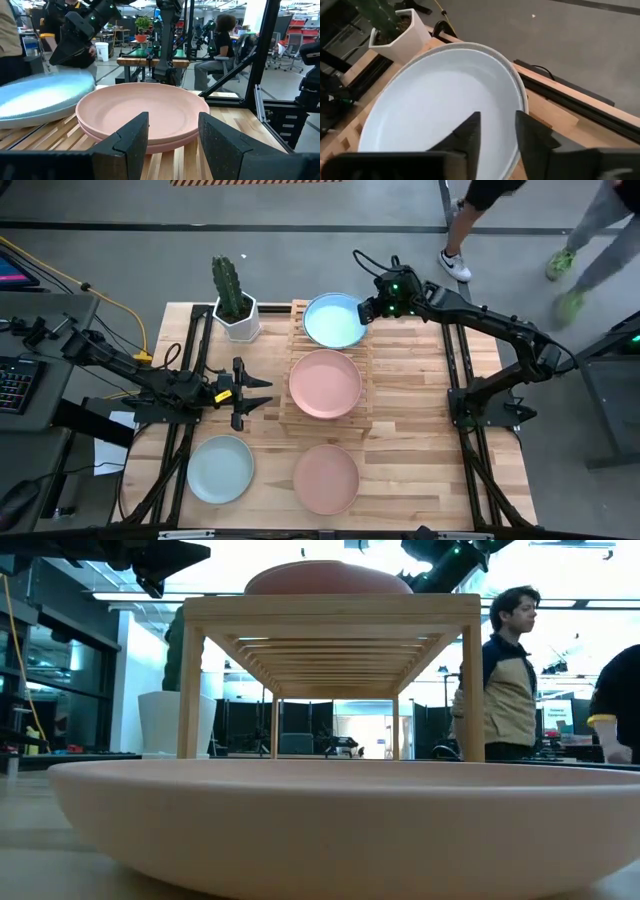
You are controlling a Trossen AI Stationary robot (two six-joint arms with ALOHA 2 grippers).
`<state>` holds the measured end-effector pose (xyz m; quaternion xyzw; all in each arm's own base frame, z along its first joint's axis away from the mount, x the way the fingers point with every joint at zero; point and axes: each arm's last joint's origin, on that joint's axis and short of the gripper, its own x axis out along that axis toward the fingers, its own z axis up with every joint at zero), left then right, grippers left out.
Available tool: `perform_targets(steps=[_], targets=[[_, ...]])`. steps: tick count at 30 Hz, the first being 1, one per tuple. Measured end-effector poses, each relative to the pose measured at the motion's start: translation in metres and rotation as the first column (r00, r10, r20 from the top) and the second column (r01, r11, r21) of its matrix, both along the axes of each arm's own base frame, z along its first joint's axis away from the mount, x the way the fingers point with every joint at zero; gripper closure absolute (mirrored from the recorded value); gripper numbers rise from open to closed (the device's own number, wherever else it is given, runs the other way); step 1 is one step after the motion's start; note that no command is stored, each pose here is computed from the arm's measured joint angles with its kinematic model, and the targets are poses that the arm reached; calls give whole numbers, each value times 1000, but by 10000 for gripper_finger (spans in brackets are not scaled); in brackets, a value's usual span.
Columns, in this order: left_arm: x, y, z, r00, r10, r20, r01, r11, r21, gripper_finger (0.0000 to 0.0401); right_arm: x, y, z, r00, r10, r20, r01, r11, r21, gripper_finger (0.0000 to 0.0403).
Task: Place and stack plates onto a shelf
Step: Stack the white plate on the gray plate on the shelf, then stack the gray plate on the white plate on the shelf
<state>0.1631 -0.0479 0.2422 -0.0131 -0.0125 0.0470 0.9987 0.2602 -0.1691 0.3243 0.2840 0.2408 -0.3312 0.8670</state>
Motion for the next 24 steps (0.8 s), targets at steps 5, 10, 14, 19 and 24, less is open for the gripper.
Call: perform_targets(steps=[5, 10, 14, 19, 24], targets=[[0, 0, 0, 1000, 0, -1, 0, 1000, 1, 240, 0, 0, 0, 1000, 10, -6, -10, 1000, -10, 257], [0, 0, 0, 1000, 0, -5, 0, 1000, 2, 240, -9, 6, 8, 997, 61, -40, -63, 997, -52, 232], [0, 0, -1, 1000, 0, -10, 0, 1000, 4, 240, -30, 21, 17, 988, 98, -119, -105, 993, -49, 226], [0, 0, -2, 1000, 1, -19, -1, 1000, 8, 240, -58, 56, 17, 973, 122, -197, -132, 990, -43, 226], [0, 0, -2, 1000, 2, -24, -1, 1000, 10, 240, -78, 99, -7, 978, 186, -94, -194, 978, -77, 226]])
